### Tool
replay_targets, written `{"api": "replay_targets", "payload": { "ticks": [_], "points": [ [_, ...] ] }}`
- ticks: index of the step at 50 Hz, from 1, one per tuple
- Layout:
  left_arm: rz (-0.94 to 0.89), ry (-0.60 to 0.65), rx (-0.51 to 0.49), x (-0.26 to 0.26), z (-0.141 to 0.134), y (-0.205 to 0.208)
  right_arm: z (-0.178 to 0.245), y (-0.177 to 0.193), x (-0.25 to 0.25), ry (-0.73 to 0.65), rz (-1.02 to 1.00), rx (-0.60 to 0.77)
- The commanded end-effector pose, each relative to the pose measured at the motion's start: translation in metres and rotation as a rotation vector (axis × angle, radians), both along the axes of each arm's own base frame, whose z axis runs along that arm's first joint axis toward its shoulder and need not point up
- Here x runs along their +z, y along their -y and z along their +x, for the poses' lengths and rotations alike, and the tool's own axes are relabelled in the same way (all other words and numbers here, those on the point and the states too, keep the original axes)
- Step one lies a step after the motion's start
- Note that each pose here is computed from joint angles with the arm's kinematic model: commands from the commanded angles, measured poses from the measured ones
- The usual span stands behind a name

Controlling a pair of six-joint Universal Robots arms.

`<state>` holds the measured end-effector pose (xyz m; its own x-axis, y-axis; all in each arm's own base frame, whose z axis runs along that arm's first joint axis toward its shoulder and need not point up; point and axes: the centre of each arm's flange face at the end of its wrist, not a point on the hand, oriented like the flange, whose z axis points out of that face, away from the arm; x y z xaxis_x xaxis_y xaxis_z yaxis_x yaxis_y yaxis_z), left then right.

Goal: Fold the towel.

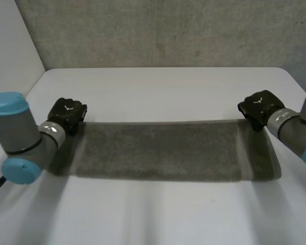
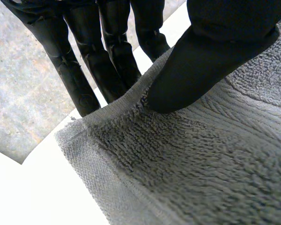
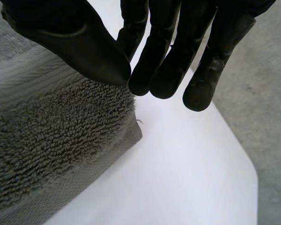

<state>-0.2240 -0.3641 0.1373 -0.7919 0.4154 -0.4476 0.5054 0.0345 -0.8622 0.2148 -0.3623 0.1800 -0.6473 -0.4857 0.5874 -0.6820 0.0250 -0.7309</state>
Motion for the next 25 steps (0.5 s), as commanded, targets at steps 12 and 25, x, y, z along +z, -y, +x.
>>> {"api": "replay_targets", "payload": {
  "ticks": [12, 25],
  "points": [
    [-0.021, 0.023, 0.07, -0.008, -0.009, 0.008, 0.009, 0.022, -0.014, 0.034, -0.161, -0.074],
    [-0.017, 0.018, 0.091, 0.011, -0.003, -0.019, -0.007, -0.023, 0.017, 0.072, -0.141, -0.097]
  ]
}}
